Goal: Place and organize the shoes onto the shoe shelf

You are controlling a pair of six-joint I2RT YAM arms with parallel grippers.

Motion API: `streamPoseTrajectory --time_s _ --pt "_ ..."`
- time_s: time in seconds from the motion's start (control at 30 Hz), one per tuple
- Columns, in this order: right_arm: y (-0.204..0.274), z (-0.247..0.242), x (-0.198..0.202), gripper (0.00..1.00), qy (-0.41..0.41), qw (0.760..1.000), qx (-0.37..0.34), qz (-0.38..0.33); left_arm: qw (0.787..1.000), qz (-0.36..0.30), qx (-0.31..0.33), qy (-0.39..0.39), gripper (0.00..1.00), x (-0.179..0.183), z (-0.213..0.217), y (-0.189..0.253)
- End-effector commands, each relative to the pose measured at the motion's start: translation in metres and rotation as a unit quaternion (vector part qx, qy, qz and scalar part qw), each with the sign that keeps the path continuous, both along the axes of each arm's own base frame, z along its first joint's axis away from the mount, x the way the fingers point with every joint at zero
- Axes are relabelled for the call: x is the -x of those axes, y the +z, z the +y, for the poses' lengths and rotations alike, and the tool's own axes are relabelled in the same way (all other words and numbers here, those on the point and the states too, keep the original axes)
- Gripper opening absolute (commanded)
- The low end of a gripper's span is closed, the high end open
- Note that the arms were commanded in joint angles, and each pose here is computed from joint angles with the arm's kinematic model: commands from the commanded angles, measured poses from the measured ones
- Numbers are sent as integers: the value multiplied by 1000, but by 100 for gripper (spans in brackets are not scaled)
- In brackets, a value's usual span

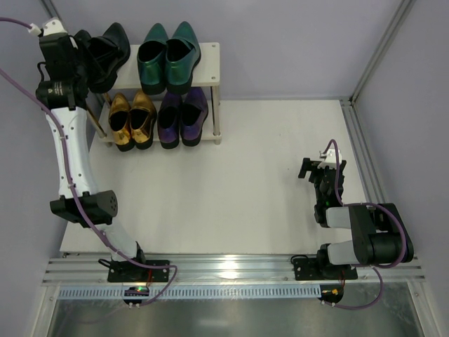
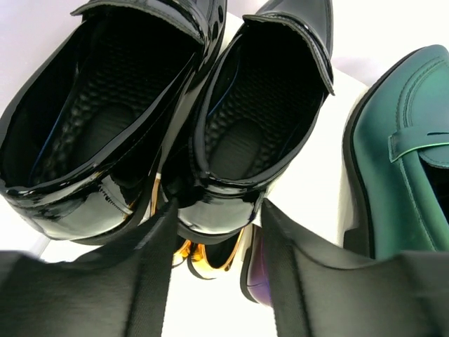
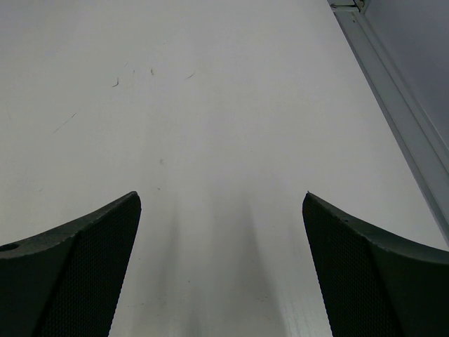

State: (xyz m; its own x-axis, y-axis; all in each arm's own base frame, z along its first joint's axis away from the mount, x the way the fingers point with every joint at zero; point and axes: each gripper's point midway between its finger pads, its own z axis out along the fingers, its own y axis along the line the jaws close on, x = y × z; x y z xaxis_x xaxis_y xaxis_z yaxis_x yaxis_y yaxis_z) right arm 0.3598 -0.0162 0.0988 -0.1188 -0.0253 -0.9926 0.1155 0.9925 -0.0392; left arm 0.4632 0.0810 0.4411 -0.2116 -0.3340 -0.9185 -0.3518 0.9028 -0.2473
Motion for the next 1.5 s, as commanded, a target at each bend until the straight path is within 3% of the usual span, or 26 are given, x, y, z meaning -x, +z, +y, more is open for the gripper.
streamPoseTrajectory --time_s 0.0,0.17,0.5,0.53,0.63,0.67,0.77,0.83,1.0,1.13,1.47 --pt "21 1 -6 97 2 999 -8 -38 999 -25 -2 -20 47 2 -9 17" --pt "19 1 -5 97 2 999 -9 -36 999 -28 -1 -34 39 3 -19 19" --pt "20 2 -6 97 3 999 -8 -37 998 -29 -8 -49 38 9 -33 22" --pt "19 1 -5 97 2 999 -8 -35 998 -32 -7 -47 39 11 -33 24" --pt "20 2 -6 97 3 999 -8 -36 998 -50 -10 -37 57 23 -31 40" --pt "20 2 -6 97 3 999 -8 -36 998 -59 -15 -25 72 32 -27 49" --pt "19 1 -5 97 2 999 -7 -35 997 -75 -30 14 91 53 -15 64" --pt "19 1 -5 97 3 999 -7 -35 995 -77 -48 37 97 61 -5 67" --pt "20 2 -6 97 3 999 -9 -37 986 -101 -63 117 100 91 31 87" --pt "20 2 -6 97 3 999 -8 -37 982 -94 -61 151 100 96 55 77" --pt "20 2 -5 97 3 999 -8 -36 986 -68 -76 129 100 76 61 58"
